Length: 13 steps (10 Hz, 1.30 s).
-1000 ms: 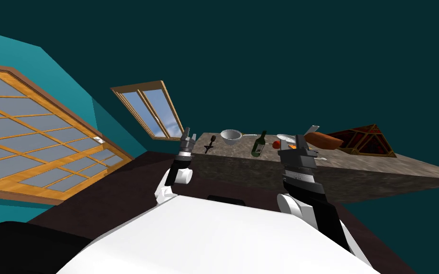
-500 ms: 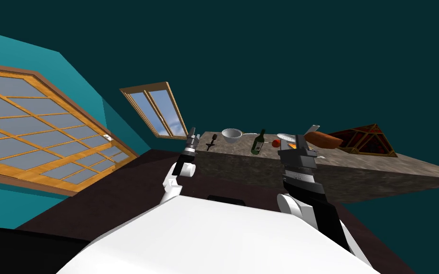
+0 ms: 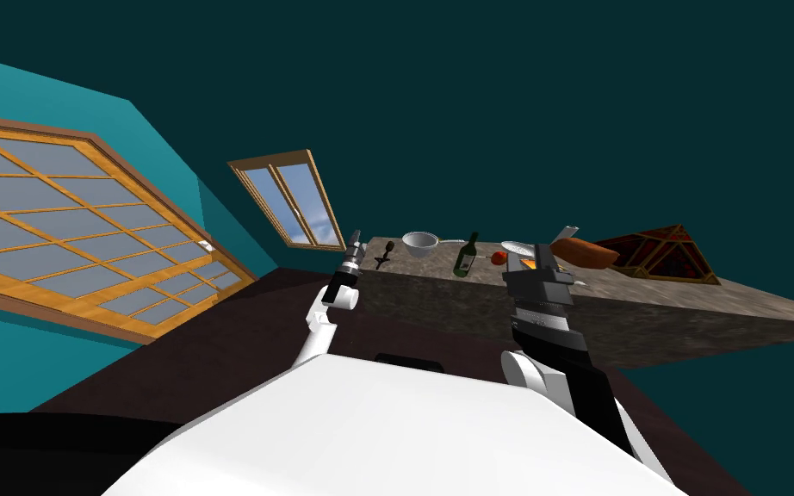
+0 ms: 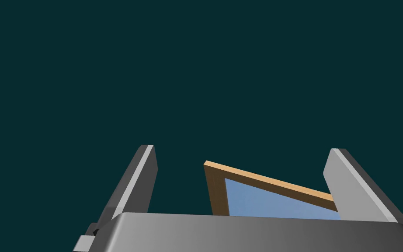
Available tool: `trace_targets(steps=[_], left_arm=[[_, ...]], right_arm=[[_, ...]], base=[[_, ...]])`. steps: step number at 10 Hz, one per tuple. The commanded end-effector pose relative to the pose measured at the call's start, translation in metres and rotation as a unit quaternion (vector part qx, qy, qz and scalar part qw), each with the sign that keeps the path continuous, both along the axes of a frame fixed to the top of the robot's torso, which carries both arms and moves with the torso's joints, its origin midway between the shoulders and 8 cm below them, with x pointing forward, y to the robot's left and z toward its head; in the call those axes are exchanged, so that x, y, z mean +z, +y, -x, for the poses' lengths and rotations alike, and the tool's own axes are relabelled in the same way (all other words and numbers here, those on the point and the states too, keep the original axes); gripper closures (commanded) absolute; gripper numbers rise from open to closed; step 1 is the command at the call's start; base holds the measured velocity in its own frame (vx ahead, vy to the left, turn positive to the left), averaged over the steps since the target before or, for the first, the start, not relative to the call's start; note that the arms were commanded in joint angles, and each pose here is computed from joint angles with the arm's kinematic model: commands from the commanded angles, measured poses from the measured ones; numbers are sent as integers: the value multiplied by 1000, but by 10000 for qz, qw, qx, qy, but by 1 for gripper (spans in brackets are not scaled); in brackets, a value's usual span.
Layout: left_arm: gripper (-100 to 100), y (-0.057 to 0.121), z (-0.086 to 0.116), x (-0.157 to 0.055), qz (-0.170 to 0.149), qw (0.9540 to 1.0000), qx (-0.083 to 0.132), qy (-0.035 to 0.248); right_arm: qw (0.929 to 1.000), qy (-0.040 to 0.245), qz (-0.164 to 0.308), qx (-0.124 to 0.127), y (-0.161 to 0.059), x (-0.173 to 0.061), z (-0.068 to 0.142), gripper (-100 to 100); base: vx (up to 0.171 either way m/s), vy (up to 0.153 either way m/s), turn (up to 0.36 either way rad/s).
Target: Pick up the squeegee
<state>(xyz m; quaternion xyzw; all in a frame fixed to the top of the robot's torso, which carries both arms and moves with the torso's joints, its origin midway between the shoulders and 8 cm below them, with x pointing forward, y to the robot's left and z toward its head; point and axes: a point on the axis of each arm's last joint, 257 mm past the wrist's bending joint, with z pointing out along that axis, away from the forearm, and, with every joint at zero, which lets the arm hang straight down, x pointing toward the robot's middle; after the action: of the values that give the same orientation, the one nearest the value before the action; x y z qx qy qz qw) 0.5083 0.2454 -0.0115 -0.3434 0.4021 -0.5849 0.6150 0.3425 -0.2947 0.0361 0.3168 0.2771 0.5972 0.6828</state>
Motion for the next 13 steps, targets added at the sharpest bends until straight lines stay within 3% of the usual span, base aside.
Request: trace_targets(steps=[1, 2, 4, 7, 9, 12, 13], left_arm=[[-100, -1, -18, -7, 51, 9997, -23, 222], [-100, 0, -19, -9, 51, 9996, -16, 270], [-100, -2, -43, -23, 138, 9980, -42, 616], [-100, -2, -60, -40, 186, 9952, -35, 955], [-100, -3, -82, -57, 280, 9906, -45, 1335], [-100, -1, -93, -80, 334, 9848, -10, 1705], [-100, 0, -101, -92, 387, 9805, 2, 1928]], right_arm=[[10000, 0, 0, 0, 0, 0, 0, 0], [10000, 0, 0, 0, 0, 0, 0, 0], [10000, 0, 0, 0, 0, 0, 0, 0], [10000, 0, 0, 0, 0, 0, 0, 0], [10000, 0, 0, 0, 0, 0, 0, 0], [10000, 0, 0, 0, 0, 0, 0, 0], [10000, 0, 0, 0, 0, 0, 0, 0]], base=[[-59, -9, 44], [-42, -9, 19], [-47, -16, 47], [-35, -12, 16], [-22, -13, 28], [-11, -10, 13], [-2, -9, 14]])
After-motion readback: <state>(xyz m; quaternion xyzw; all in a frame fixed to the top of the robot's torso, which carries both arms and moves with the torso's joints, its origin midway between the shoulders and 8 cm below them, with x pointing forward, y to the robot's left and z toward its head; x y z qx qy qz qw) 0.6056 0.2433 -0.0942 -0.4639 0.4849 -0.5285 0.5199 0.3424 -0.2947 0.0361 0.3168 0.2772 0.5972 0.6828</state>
